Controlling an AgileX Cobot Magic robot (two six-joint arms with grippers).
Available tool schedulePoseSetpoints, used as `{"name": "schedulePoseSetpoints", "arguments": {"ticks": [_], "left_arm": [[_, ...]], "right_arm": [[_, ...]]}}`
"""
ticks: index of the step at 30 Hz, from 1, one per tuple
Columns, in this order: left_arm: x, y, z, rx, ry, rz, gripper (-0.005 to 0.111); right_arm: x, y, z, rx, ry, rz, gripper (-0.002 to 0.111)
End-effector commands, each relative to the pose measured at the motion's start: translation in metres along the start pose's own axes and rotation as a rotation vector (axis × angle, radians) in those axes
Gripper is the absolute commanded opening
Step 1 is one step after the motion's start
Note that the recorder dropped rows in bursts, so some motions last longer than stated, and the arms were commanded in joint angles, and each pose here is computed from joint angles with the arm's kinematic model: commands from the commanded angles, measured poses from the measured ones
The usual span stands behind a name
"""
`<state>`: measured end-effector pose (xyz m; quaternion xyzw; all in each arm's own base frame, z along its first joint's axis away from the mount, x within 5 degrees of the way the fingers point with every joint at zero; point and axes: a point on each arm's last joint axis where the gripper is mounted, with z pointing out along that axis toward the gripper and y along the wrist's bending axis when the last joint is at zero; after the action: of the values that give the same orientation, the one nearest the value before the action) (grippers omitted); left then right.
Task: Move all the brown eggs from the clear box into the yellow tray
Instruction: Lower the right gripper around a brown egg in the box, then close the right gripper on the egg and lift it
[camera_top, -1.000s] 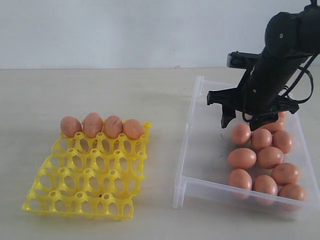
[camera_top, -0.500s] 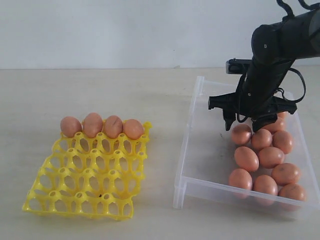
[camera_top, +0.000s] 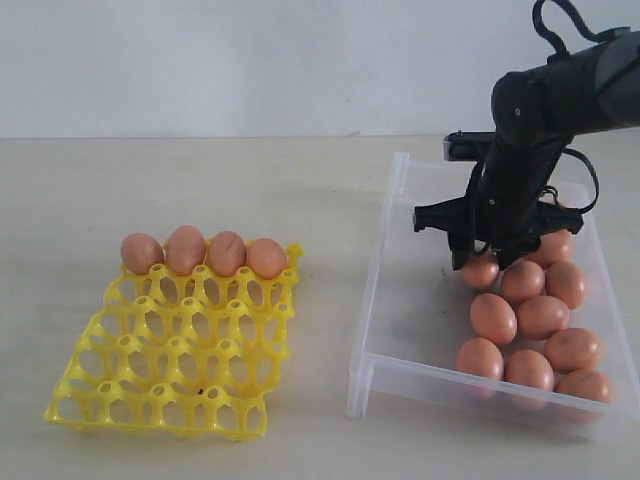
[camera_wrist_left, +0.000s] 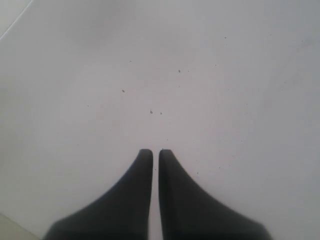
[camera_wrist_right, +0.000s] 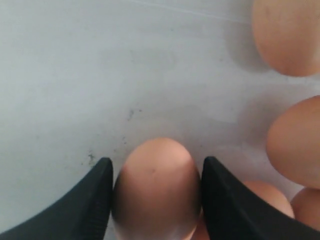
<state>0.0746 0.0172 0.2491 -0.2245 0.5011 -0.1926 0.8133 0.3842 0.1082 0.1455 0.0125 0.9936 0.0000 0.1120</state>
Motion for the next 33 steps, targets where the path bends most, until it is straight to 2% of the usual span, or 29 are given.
{"name": "schedulePoseSetpoints", "arguments": {"ticks": [1, 3, 7, 10, 15, 24, 26, 29, 33], "left_arm": [[0.001, 0.001, -0.001, -0.004, 0.006, 0.004, 0.004], [0.001, 0.001, -0.001, -0.004, 0.006, 0.004, 0.004], [0.001, 0.001, -0.001, -0.004, 0.006, 0.004, 0.004], [0.001, 0.001, -0.001, -0.004, 0.006, 0.004, 0.004], [0.001, 0.001, -0.001, -0.004, 0.001, 0.004, 0.004], [0.001, 0.001, -0.001, -0.004, 0.004, 0.004, 0.004], [0.001, 0.001, -0.001, -0.004, 0.004, 0.004, 0.004], [0.001, 0.001, -0.001, -0.004, 0.004, 0.004, 0.004], [0.001, 0.001, -0.001, -0.004, 0.004, 0.004, 0.004]], "right_arm": [[-0.005, 0.002, 0.008, -0.008, -0.063, -0.086, 0.000], [-0.008, 0.008, 0.006, -0.032, -0.123, -0.106, 0.000], [-0.006, 0.029, -0.011, -0.130, -0.377, -0.190, 0.000], [0.002, 0.033, -0.025, -0.217, -0.562, -0.209, 0.000], [0.025, 0.024, -0.037, -0.316, -0.784, -0.216, 0.000], [0.086, 0.001, -0.039, -0.530, -1.279, -0.075, 0.000], [0.096, 0.001, -0.031, -0.540, -1.239, -0.092, 0.000], [0.098, 0.010, -0.029, -0.594, -1.223, -0.211, 0.000], [0.097, 0.039, -0.039, -0.788, -1.217, -0.520, 0.000]]}}
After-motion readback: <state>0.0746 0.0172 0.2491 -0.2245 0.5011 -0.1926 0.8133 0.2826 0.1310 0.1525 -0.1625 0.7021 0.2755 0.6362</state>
